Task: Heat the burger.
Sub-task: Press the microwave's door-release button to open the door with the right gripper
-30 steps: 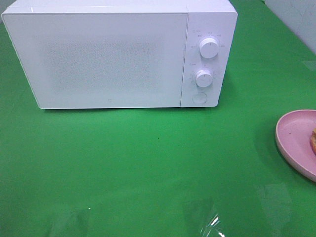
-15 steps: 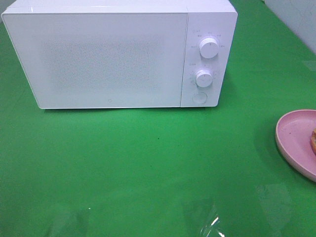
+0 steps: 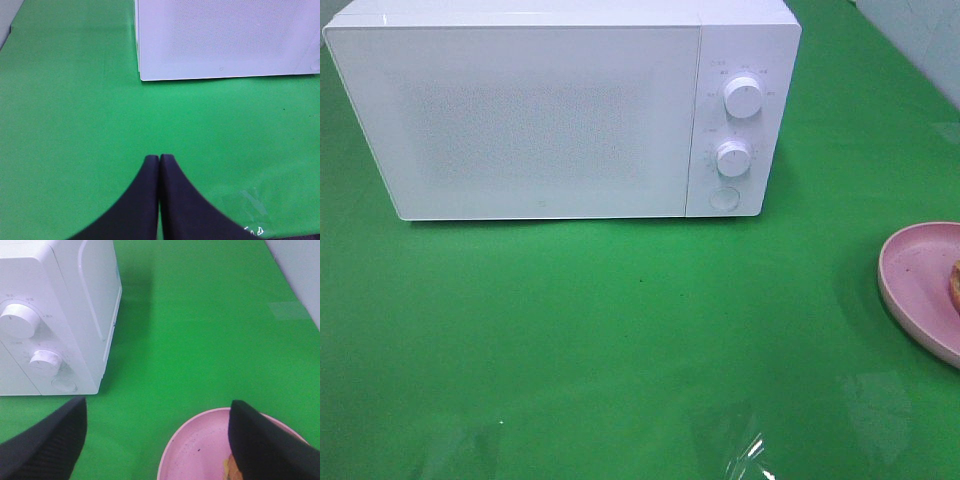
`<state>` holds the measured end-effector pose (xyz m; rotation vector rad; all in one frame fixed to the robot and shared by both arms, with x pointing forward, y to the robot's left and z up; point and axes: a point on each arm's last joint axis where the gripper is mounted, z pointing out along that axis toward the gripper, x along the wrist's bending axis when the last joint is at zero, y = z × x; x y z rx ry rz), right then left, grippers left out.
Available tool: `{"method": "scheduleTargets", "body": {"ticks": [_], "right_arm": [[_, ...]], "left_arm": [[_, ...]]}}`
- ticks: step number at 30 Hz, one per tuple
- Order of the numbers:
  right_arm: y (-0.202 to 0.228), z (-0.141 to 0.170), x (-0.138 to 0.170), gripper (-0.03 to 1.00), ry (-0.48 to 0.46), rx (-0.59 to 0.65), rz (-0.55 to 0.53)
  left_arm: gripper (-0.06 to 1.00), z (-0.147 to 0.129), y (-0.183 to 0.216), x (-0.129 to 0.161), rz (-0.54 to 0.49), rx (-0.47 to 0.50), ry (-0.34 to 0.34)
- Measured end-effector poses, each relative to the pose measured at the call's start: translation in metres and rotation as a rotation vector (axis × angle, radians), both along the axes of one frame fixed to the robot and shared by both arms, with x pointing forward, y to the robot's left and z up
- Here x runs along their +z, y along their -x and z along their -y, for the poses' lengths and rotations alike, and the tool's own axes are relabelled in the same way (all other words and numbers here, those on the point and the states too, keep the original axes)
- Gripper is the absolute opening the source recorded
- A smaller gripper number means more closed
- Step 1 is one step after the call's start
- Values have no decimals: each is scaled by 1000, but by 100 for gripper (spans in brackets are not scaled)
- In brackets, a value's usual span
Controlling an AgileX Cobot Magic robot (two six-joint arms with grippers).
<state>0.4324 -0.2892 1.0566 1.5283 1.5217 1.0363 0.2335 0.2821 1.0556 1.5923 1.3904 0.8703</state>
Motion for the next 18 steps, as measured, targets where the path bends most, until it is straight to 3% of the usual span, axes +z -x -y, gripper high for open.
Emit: {"method": "scheduleTargets", "body": {"ticks": [10,12,18], "right_arm": [[-20,-2,-33,77,-15,1,42],[-26,-2,-45,77,-28,-5,119],[-26,-1,-55,77,9,-11,205]], "left_arm": [[0,0,0,0,0,0,0],[0,0,0,0,0,0,0],[0,0,0,0,0,0,0]]}}
